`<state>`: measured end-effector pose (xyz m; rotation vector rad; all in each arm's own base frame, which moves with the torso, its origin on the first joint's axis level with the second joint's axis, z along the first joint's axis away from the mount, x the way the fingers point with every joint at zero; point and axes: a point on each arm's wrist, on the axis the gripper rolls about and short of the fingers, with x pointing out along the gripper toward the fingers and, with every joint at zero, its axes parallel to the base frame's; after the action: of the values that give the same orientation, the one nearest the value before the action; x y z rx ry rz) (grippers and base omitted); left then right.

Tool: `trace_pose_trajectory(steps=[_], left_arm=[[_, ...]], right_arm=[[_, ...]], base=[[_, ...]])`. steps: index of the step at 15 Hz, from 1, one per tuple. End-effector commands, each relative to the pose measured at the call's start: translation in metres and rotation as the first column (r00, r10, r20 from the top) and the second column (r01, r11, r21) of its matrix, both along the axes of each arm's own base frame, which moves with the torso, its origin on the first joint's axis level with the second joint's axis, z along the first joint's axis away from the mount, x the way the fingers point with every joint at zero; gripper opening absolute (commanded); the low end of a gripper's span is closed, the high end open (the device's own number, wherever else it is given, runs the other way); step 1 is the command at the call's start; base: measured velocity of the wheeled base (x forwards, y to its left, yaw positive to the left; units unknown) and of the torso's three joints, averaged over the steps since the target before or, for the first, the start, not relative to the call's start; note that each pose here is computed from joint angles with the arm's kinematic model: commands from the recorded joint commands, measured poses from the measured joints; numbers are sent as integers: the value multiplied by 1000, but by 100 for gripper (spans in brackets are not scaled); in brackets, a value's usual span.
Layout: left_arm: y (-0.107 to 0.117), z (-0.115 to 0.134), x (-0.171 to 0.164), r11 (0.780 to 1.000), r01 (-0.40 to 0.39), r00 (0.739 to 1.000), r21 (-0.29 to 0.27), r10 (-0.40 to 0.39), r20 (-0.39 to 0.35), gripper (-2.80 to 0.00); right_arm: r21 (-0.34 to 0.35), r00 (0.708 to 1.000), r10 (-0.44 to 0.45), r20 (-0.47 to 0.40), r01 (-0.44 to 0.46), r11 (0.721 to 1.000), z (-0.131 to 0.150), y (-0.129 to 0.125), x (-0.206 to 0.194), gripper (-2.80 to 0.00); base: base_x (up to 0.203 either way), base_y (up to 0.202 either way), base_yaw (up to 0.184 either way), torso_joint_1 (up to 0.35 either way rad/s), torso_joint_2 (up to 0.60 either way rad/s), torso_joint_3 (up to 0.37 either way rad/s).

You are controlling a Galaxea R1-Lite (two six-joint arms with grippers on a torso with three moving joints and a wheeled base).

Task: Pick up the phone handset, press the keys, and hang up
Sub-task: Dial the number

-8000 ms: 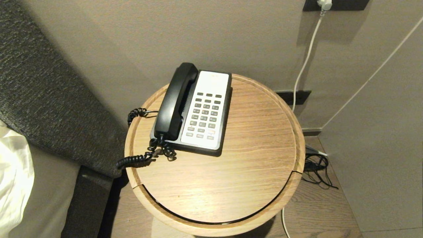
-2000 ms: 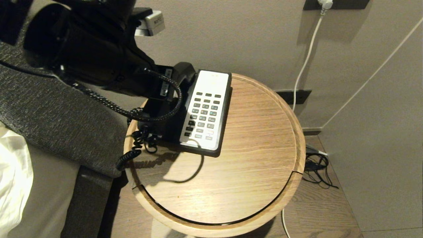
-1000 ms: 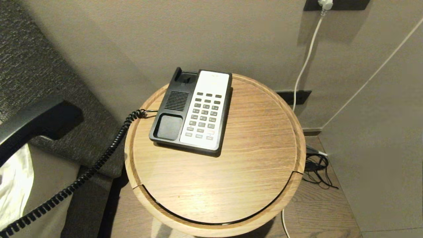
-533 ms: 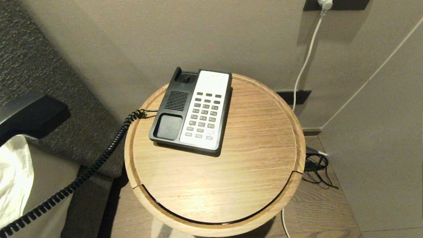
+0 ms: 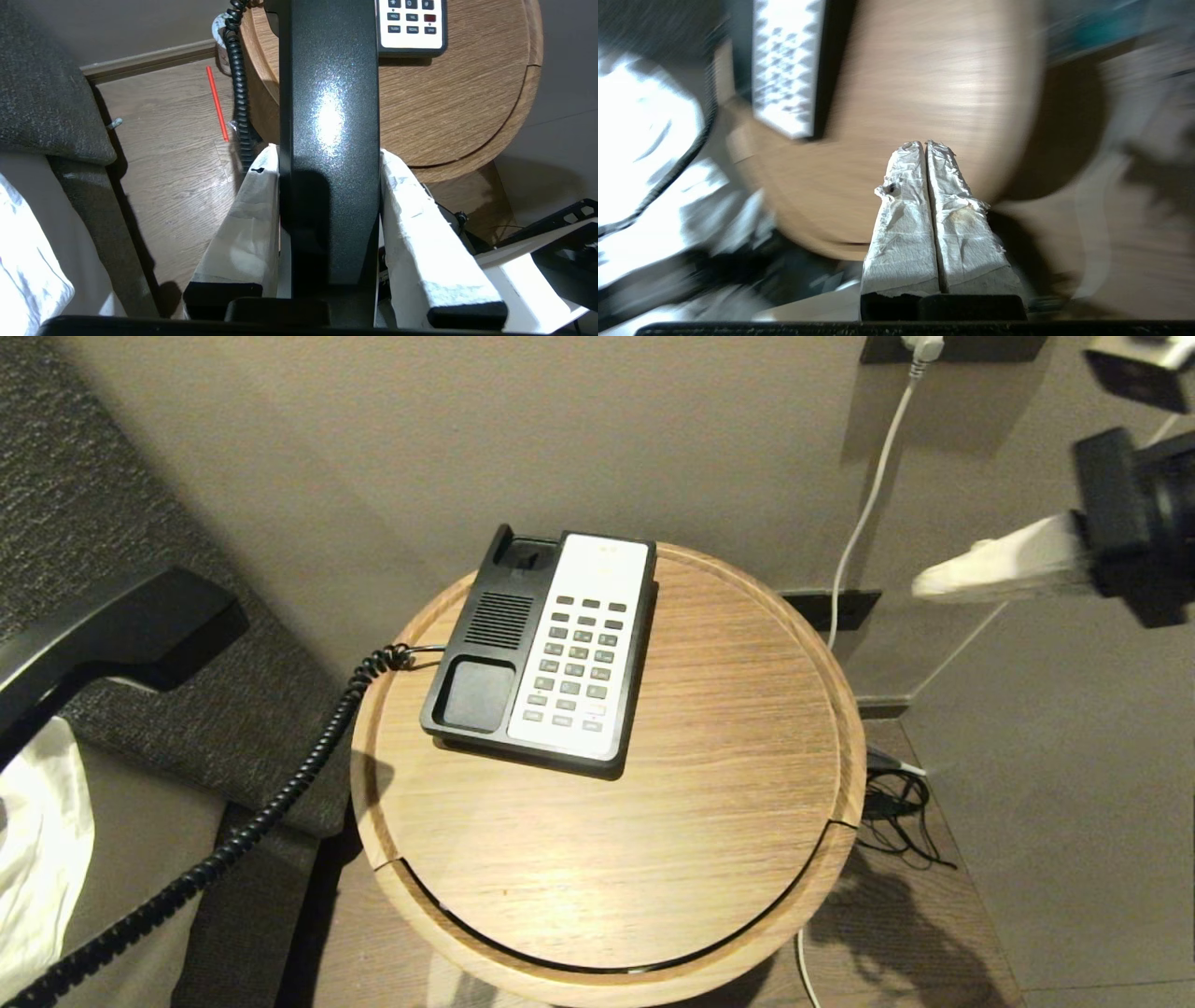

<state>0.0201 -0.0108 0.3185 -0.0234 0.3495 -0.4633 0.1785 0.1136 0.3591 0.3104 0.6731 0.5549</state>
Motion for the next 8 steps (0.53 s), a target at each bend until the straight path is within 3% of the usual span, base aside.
trace_pose_trajectory(steps=[1, 3, 5, 8], left_arm=[[-1, -6, 2, 1000, -10, 1000, 15, 10, -25, -280], [-1, -8, 3, 999, -32, 999, 24, 33, -25, -280], [0, -8, 2, 999, -28, 999, 20, 28, -24, -280], [1, -10, 0, 1000, -23, 999, 15, 24, -26, -280]], right_arm=[[6, 984, 104, -147, -104, 995, -24, 73, 27, -280], [0, 972, 154, -175, -157, 988, -31, 102, 22, -280], [-37, 985, 100, -138, -106, 994, -35, 116, 29, -280], [-41, 991, 76, -114, -81, 996, -37, 127, 38, -280]], base=[[0, 0, 0, 0, 0, 0], [0, 0, 0, 0, 0, 0], [0, 0, 0, 0, 0, 0], [0, 0, 0, 0, 0, 0]])
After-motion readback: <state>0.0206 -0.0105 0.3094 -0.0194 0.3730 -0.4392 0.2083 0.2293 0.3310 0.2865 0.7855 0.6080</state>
